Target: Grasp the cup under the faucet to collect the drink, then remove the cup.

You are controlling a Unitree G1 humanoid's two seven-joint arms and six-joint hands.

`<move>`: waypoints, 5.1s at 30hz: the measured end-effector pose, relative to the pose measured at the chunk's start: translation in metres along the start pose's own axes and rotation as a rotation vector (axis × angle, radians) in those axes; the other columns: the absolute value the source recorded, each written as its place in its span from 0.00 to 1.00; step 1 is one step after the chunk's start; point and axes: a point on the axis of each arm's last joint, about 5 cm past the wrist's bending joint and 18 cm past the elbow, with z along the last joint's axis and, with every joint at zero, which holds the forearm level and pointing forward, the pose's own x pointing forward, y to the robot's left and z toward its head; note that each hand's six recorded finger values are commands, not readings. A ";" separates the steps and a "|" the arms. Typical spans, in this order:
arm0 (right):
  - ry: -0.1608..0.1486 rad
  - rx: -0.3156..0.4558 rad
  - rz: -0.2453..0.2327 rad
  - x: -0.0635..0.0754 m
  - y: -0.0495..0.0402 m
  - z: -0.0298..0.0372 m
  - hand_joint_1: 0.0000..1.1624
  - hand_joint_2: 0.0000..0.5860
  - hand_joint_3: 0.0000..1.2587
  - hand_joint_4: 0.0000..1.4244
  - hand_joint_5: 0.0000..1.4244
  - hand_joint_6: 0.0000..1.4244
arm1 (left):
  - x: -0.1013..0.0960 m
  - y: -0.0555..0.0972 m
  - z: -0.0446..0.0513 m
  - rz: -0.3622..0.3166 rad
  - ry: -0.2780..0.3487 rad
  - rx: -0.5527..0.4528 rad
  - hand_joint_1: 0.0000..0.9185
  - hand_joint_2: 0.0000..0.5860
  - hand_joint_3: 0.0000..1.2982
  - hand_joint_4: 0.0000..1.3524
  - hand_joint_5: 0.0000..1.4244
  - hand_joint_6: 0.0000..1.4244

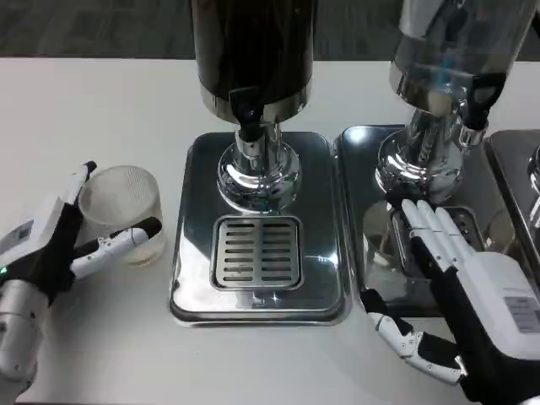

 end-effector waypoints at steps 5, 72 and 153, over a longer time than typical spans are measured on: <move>0.000 0.002 -0.002 0.000 0.0002 0.0002 0.47 0.61 0.03 0.00 0.00 0.12 | 0.001 -0.002 0.0013 0.020 -0.015 -0.014 0.11 0.06 0.00 0.09 0.22 0.32; -0.002 0.030 0.000 0.006 -0.0011 0.0020 0.49 0.64 0.04 0.00 0.00 0.13 | -0.025 -0.027 -0.0072 0.114 -0.125 -0.153 0.28 0.22 0.37 0.41 0.58 0.83; -0.004 0.100 -0.022 0.008 0.0115 0.0207 0.50 0.66 0.05 0.00 0.00 0.14 | -0.019 -0.030 0.0242 0.084 -0.346 -0.280 0.30 0.22 0.45 0.49 0.67 0.91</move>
